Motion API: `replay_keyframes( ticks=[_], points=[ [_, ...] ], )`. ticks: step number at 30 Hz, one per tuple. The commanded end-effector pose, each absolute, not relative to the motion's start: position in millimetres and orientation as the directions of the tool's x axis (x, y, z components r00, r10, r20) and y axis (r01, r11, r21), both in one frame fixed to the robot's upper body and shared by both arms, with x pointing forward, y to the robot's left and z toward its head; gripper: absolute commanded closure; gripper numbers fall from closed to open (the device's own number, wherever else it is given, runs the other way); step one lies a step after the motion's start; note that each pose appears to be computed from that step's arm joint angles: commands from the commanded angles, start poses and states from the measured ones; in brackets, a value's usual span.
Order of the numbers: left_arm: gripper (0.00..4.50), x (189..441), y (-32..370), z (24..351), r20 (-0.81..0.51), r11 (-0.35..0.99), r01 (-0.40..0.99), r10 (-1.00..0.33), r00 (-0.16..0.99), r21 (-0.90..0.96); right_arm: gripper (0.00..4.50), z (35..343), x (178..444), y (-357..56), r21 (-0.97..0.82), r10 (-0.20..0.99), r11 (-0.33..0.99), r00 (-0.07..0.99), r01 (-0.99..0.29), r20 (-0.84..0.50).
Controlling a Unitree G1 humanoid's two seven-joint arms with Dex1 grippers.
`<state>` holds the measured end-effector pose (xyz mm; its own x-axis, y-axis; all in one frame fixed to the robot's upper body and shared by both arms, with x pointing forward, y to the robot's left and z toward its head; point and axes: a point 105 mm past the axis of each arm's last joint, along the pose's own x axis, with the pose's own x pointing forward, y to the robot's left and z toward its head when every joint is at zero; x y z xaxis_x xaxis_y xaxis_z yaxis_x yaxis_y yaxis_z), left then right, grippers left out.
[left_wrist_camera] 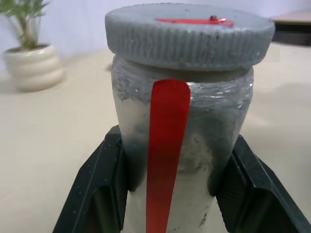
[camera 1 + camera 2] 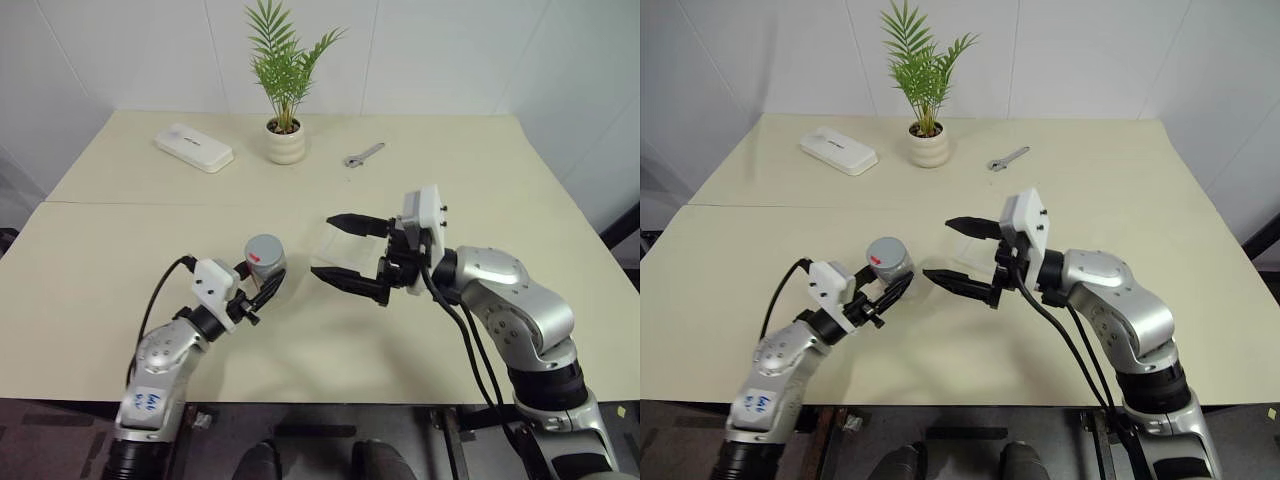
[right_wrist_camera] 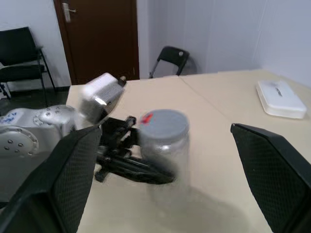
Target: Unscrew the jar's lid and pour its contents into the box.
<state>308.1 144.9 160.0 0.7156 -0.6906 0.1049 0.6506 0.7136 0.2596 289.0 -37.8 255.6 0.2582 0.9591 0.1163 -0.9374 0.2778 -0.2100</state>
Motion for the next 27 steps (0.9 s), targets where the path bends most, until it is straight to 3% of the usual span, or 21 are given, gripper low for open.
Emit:
replay_keyframes(
  ticks=[1, 10, 25, 27],
  points=[
    [2.55, 303.4, 142.1, 180.3, 0.120, 0.643, 0.708, -0.759, 0.640, 0.292, 0.00, 263.5, 288.4, -23.3, -0.200, 0.957, 0.286, 0.267, -0.937, 0.115],
    [2.55, 302.5, 124.4, 182.4, 0.110, 0.582, 0.772, -0.811, 0.575, 0.256, 0.00, 252.4, 292.8, 5.6, -0.181, 0.952, 0.305, 0.295, -0.935, 0.084],
    [2.55, 304.5, 120.0, 183.0, 0.135, 0.607, 0.763, -0.794, 0.593, 0.220, 0.00, 246.5, 304.5, 19.1, -0.204, 0.941, 0.337, 0.327, -0.919, 0.082],
    [2.55, 303.7, 119.9, 183.5, 0.134, 0.607, 0.763, -0.794, 0.593, 0.221, 0.41, 247.0, 305.6, 19.4, -0.206, 0.940, 0.341, 0.330, -0.917, 0.087]
  ],
)
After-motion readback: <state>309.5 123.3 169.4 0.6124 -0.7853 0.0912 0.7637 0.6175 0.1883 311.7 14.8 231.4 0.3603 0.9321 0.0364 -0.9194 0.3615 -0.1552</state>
